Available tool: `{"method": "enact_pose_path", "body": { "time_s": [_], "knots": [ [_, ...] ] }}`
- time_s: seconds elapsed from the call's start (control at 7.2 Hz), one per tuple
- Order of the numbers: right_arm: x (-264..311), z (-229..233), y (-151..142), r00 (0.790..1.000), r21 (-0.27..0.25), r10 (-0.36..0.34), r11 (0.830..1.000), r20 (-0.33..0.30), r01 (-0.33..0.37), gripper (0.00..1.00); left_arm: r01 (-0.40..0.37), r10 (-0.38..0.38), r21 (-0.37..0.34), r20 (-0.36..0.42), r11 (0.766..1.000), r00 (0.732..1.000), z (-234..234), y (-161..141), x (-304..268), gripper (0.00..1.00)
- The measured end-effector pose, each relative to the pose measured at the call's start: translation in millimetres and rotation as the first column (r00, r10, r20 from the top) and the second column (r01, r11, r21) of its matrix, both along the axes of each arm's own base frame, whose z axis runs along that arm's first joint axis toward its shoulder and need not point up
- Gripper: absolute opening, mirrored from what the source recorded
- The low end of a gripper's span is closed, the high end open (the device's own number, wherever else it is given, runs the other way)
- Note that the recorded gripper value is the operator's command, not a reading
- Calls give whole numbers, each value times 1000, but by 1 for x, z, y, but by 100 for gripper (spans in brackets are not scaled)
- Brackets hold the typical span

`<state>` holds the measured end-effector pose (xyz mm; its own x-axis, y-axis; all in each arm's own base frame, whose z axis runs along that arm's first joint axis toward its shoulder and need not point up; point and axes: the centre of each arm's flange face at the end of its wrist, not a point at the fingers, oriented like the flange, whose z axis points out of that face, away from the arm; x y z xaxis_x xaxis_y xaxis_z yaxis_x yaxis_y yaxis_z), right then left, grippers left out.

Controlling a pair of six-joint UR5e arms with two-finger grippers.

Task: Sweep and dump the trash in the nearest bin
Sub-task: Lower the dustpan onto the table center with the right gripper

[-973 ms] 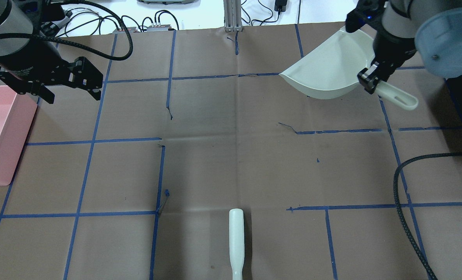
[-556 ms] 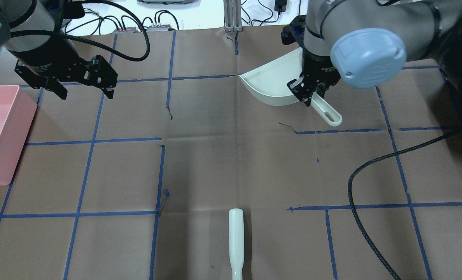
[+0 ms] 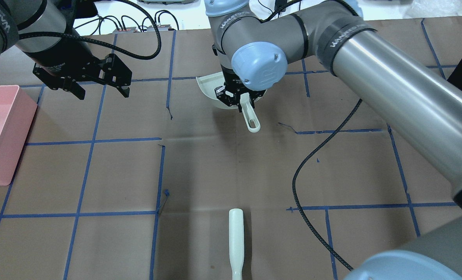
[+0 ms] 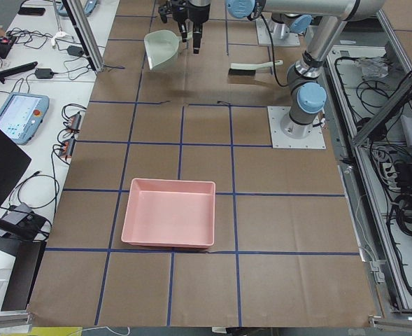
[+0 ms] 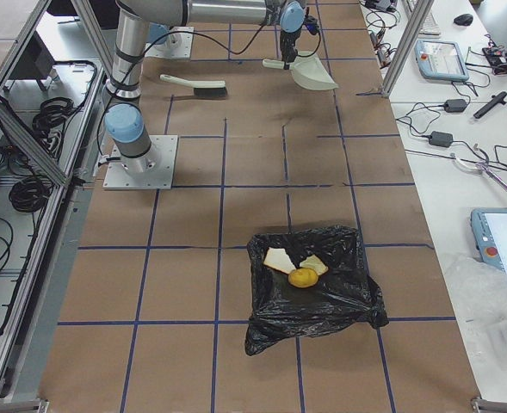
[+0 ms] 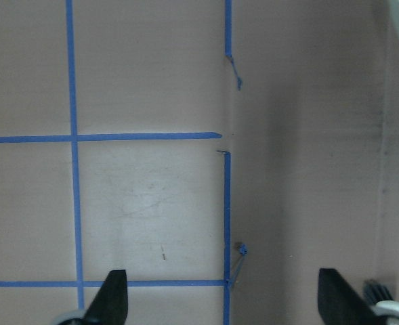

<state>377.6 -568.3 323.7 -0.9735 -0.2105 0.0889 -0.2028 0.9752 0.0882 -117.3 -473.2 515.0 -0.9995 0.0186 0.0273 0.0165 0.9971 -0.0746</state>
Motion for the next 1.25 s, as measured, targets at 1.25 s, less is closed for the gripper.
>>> {"method": "enact_pose_path", "body": {
  "time_s": [1.25],
  "knots": [
    [23,-73,-31,986,-27,-143,989,83,146,8,-42,40,23,50,999,998,-13,0,5,100]
  ]
}}
